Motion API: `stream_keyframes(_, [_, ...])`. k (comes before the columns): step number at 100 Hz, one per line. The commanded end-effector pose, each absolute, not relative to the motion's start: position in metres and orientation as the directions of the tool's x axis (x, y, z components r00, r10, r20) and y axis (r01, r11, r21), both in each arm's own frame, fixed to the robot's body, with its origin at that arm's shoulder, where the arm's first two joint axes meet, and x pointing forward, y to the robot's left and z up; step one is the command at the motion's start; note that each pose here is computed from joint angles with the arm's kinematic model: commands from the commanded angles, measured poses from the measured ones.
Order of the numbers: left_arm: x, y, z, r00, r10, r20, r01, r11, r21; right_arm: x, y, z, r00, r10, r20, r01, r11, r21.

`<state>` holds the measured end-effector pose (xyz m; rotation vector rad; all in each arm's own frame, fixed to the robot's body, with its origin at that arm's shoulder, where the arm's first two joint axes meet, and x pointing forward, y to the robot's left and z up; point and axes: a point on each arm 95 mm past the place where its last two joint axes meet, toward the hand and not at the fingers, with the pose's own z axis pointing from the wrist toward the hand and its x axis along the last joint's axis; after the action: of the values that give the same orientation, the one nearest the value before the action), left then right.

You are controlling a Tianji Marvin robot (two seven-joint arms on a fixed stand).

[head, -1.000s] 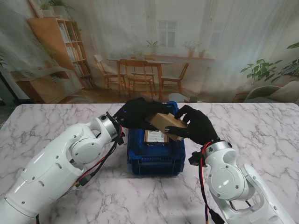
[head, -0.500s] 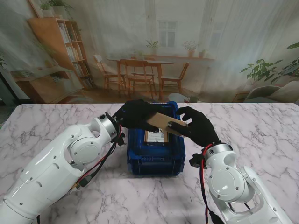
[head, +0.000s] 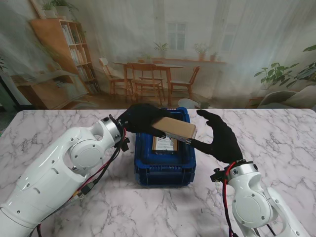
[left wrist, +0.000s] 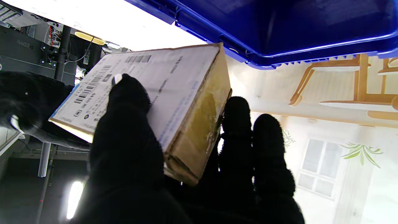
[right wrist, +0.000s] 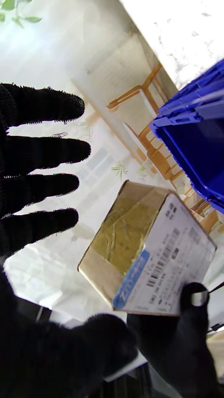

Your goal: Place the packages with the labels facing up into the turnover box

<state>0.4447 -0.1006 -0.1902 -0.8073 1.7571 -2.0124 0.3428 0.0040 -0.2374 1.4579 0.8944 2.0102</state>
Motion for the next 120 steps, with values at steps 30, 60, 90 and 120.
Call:
stream_keyframes(30, [0.449,-0.102,-0.187,-0.78,-0.597,0.188,-0.117,-0.156,-0.981,0.342,-0.003,-0.257,-0.346,0.766,0.542,-0.028,-0.586,0.81])
stream_keyframes(60, [0.449,-0.106,-0.19,-0.786,-0.584,0.203,-0.137,-0.156,-0.978,0.36,0.017,-0.257,-0.391,0.731,0.559,-0.049,-0.623,0.781])
stream_keyframes(90, [0.449,-0.11,-0.195,-0.793,-0.569,0.216,-0.151,-0.159,-0.976,0.369,0.026,-0.259,-0.371,0.696,0.614,-0.028,-0.67,0.742])
stream_keyframes(120, [0.448,-0.114,-0.196,-0.803,-0.56,0.202,-0.13,-0.167,-0.977,0.37,0.028,-0.259,-0.341,0.676,0.654,0.013,-0.692,0.722])
